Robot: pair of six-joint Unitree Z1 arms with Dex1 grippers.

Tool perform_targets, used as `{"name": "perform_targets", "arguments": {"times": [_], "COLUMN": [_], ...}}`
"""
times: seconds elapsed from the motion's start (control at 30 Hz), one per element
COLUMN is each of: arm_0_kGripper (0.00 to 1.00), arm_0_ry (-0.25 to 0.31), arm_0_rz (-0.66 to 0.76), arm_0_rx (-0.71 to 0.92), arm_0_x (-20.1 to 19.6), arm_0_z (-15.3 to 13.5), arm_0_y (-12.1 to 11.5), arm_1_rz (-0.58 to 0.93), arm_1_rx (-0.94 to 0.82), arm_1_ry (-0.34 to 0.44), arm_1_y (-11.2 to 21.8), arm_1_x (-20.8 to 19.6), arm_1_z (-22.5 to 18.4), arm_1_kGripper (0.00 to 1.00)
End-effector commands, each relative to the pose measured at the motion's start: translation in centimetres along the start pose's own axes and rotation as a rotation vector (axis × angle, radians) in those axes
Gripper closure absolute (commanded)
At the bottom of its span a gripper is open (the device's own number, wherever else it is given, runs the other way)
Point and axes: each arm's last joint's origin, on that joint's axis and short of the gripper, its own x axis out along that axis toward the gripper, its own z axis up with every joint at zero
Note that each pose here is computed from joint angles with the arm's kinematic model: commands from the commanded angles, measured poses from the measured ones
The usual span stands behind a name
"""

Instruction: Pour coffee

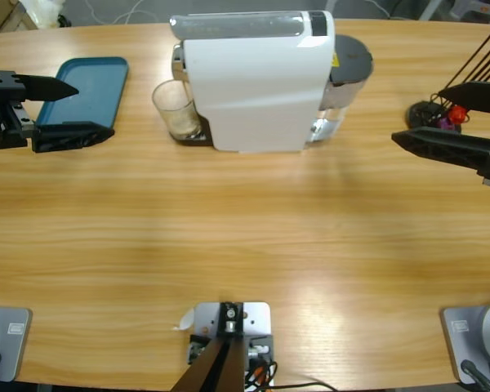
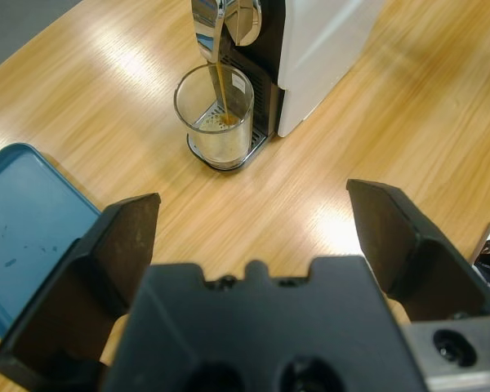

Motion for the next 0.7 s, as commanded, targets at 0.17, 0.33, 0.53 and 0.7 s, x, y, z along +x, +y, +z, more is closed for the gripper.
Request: {"name": "perform_targets", "arguments": {"times": [0.17, 0.33, 0.53, 0.7], "arm_0_kGripper": [0.000, 0.000, 0.000, 0.000], "arm_0_ry": [0.056, 0.057, 0.067, 0.072], "arm_0_rz": [-0.022, -0.020, -0.020, -0.020], "arm_0_rx": [-0.013, -0.013, -0.015, -0.016], "arm_0_x": [1.04, 1.03, 1.14, 1.19], "arm_0_z": [-1.25, -1.26, -1.56, -1.70], "arm_0_y": [-0.18, -0.17, -0.19, -0.20], "arm_1_rz": [-0.038, -0.045, -0.050, -0.050], "arm_1_rx": [0.028, 0.027, 0.021, 0.021], "arm_1_ry": [0.016, 0.007, 0.007, 0.004], "arm_1_y": [-0.32, -0.34, -0.37, -0.37], "arm_1_x": [0.10, -0.07, -0.02, -0.08], "arm_1_z": [-1.16, -1.29, -1.35, -1.33], "arm_1_kGripper": [0.000, 0.000, 0.000, 0.000]}}
